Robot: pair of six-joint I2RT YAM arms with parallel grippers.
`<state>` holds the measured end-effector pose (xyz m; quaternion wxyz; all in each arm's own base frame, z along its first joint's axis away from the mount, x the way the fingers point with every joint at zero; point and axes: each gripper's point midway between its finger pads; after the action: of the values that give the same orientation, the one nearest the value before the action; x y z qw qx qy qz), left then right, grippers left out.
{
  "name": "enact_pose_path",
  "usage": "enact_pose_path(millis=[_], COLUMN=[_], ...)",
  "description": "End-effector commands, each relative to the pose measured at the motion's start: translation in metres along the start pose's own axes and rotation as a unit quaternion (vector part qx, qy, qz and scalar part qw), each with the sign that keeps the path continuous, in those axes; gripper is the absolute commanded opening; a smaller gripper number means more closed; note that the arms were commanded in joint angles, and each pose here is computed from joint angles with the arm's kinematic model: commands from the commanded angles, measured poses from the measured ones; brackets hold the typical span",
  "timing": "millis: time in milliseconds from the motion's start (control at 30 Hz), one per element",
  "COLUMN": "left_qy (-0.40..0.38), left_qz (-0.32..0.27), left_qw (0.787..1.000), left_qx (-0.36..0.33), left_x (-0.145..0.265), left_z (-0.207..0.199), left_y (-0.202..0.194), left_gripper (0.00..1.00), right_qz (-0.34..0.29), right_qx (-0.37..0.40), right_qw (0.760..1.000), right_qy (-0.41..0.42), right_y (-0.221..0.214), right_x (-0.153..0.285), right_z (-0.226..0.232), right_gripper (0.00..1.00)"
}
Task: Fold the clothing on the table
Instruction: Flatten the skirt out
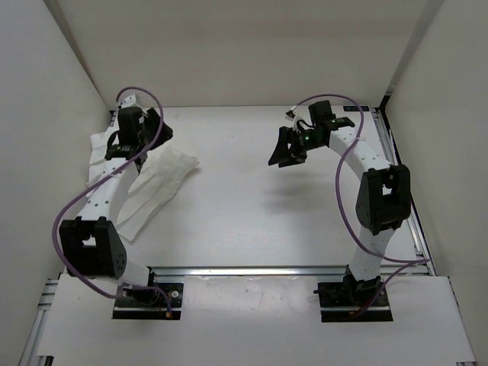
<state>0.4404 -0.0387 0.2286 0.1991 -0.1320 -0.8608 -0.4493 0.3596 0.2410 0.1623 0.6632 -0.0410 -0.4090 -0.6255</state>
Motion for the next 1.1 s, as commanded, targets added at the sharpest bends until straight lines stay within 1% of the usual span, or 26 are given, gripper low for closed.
enact_pose_path(millis=[0, 100, 133, 167, 200, 267, 367, 400, 433, 467, 533, 600, 733, 800, 867, 933, 1067], left_qy=[0.041, 0.08, 0.096, 0.102, 0.115, 0.128, 0.174, 0.188, 0.199, 0.214, 0.229, 0.232, 0.248, 0.248, 0.235, 0.232, 0.245], left_qz=[0.007, 0.01, 0.008, 0.007, 0.01, 0.015, 0.056, 0.053, 0.065, 0.056, 0.059, 0.059, 0.045, 0.041, 0.024, 0.016, 0.025], left_qw=[0.999, 0.995, 0.991, 0.99, 0.987, 0.982, 0.964, 0.958, 0.951, 0.944, 0.934, 0.933, 0.928, 0.929, 0.937, 0.942, 0.938], left_qx=[-0.021, -0.062, -0.089, -0.097, -0.111, -0.141, -0.191, -0.209, -0.228, -0.244, -0.266, -0.27, -0.275, -0.271, -0.256, -0.243, -0.242], left_x=[-0.027, -0.042, -0.048, -0.051, -0.056, -0.062, -0.075, -0.075, -0.078, -0.078, -0.077, -0.077, -0.068, -0.063, -0.057, -0.053, -0.052], left_z=[0.004, -0.002, -0.001, -0.004, -0.002, -0.008, 0.002, 0.0, 0.005, 0.005, 0.006, 0.004, 0.005, 0.007, 0.0, 0.002, 0.012], left_y=[-0.001, -0.005, -0.006, -0.009, -0.017, -0.021, -0.047, -0.049, -0.057, -0.056, -0.065, -0.07, -0.06, -0.055, -0.044, -0.037, -0.032], left_gripper=[0.65, 0.66, 0.66, 0.65, 0.66, 0.66, 0.66, 0.66, 0.66, 0.66, 0.67, 0.67, 0.67, 0.67, 0.67, 0.67, 0.67], right_qz=[-0.029, -0.022, -0.016, -0.009, -0.02, -0.024, -0.045, -0.053, -0.054, -0.057, -0.063, -0.067, -0.067, -0.067, -0.066, -0.062, -0.058], right_qx=[0.051, 0.046, 0.035, 0.021, 0.028, 0.007, -0.008, -0.013, -0.02, -0.028, -0.042, -0.051, -0.054, -0.052, -0.057, -0.056, -0.052], right_qw=[0.997, 0.998, 0.999, 0.999, 0.999, 1.0, 0.999, 0.999, 0.998, 0.998, 0.997, 0.996, 0.996, 0.996, 0.996, 0.996, 0.997], right_qy=[0.048, 0.036, 0.031, 0.029, 0.027, 0.018, 0.009, 0.004, 0.003, -0.003, -0.007, -0.011, -0.015, -0.018, -0.015, -0.013, -0.006], right_y=[0.023, 0.01, 0.0, -0.008, -0.004, -0.011, -0.013, -0.014, -0.017, -0.02, -0.025, -0.031, -0.035, -0.034, -0.033, -0.032, -0.027], right_x=[0.005, 0.002, 0.002, -0.001, 0.006, 0.01, 0.026, 0.033, 0.035, 0.038, 0.047, 0.051, 0.051, 0.049, 0.049, 0.046, 0.043], right_z=[0.037, 0.036, 0.031, 0.028, 0.027, 0.019, 0.009, 0.003, 0.001, -0.006, -0.012, -0.017, -0.02, -0.02, -0.021, -0.022, -0.019], right_gripper=[0.67, 0.67, 0.67, 0.67, 0.67, 0.67, 0.68, 0.67, 0.68, 0.67, 0.67, 0.67, 0.67, 0.68, 0.67, 0.67, 0.67])
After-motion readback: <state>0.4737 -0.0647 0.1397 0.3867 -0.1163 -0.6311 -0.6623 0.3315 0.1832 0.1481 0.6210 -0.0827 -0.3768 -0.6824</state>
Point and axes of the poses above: each gripper's point midway between its finger pads, its own x axis back along the fingers, its own z axis along the line the jaws close on, y = z × x, and after that the axes turned 6 degrees about x, right-handed
